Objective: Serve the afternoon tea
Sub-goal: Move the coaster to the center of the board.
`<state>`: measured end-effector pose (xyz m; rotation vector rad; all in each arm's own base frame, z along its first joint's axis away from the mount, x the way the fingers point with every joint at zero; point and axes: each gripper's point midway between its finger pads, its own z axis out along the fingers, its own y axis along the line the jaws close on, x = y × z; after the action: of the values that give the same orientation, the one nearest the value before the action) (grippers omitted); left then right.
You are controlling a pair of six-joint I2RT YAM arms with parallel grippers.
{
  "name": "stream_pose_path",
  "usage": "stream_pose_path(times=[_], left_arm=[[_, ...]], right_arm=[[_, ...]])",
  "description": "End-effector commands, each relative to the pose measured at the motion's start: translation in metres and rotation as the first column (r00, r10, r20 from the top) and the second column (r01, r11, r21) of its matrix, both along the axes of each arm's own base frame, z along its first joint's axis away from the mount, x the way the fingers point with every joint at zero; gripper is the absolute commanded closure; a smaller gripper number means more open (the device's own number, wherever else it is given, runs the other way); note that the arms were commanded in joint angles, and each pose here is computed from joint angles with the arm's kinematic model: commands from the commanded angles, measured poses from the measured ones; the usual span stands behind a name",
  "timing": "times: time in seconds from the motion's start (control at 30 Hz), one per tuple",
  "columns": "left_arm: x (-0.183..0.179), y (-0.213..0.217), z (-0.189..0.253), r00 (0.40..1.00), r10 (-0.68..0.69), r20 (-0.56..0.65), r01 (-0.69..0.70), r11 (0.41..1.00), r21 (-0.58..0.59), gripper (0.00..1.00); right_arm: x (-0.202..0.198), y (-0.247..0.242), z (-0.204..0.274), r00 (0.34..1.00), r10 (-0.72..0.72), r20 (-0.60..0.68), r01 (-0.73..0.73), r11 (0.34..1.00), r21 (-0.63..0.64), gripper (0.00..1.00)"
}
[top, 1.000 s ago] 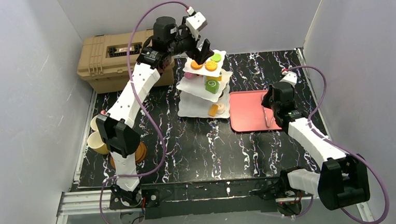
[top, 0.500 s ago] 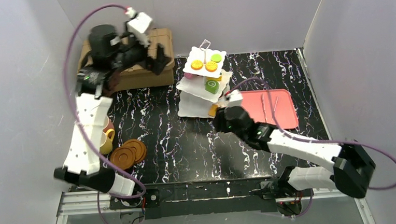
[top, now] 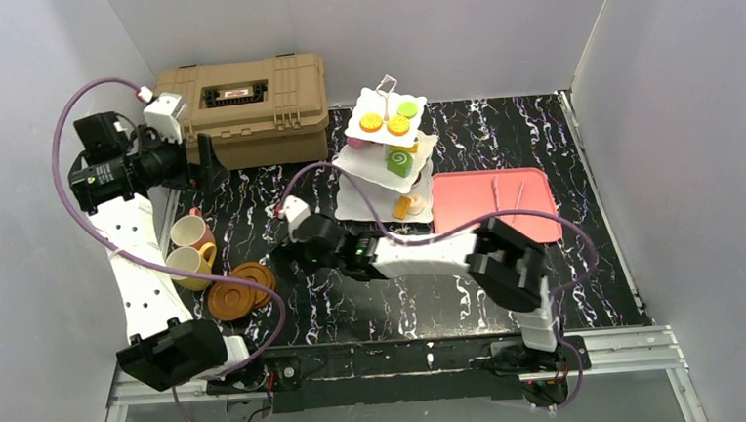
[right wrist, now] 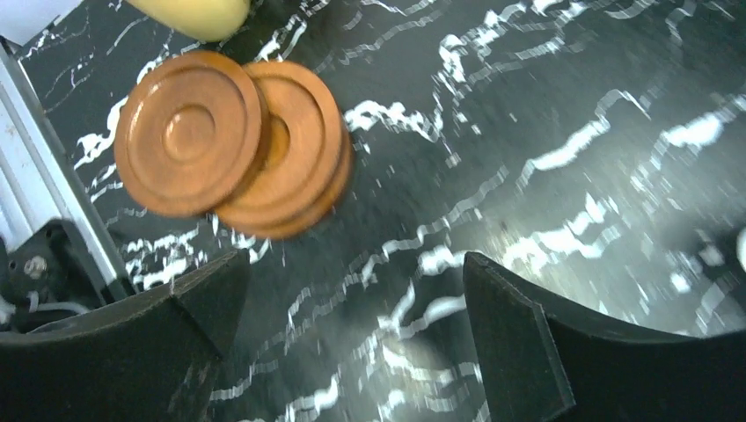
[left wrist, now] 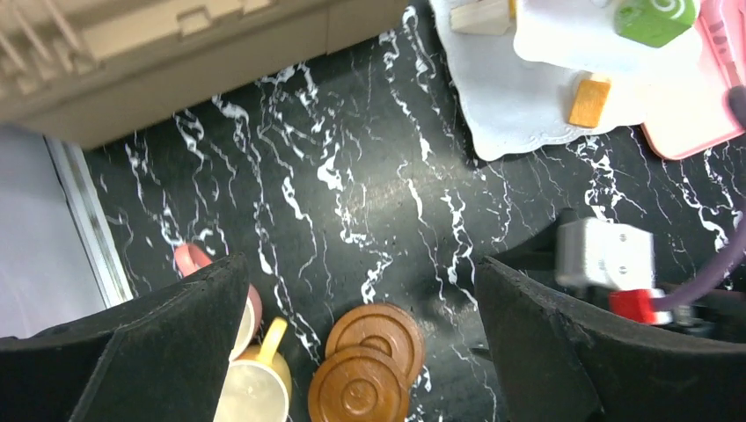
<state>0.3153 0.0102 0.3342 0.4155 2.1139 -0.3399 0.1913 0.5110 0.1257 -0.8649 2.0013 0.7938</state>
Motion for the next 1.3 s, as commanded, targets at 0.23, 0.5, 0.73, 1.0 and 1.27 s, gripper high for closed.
stream_pose_path(times=[0.23, 0.5, 0.73, 1.0, 1.27], left_arm=[[-0.02, 0.039, 0.009, 0.994, 0.105, 0.023, -0.103, 0.992, -0.079, 0.02], [-0.021, 0.058, 0.008, 0.99, 0.139, 0.031, -0.137, 0.988, -0.076, 0.02], [-0.022, 0.056, 0.006, 0.992, 0.116, 0.04, -0.112, 0.99, -0.08, 0.02], [-0.025, 0.046, -0.001, 0.998, 0.042, 0.038, -0.038, 0.995, -0.095, 0.02], [-0.035, 0.032, -0.005, 0.998, -0.049, 0.049, 0.053, 0.994, -0.095, 0.02]], right_arm=[[0.002, 0.106, -0.023, 0.987, 0.144, 0.07, -0.146, 0.989, 0.018, 0.02], [0.005, 0.129, -0.057, 0.985, 0.154, 0.071, -0.153, 0.988, -0.02, 0.02], [0.018, 0.106, -0.085, 0.988, 0.106, 0.112, -0.091, 0.987, -0.134, 0.1], [0.043, 0.041, -0.077, 0.992, -0.011, 0.124, 0.028, 0.99, -0.141, 0.25], [0.052, -0.015, -0.067, 0.984, -0.103, 0.145, 0.128, 0.976, -0.174, 0.28]])
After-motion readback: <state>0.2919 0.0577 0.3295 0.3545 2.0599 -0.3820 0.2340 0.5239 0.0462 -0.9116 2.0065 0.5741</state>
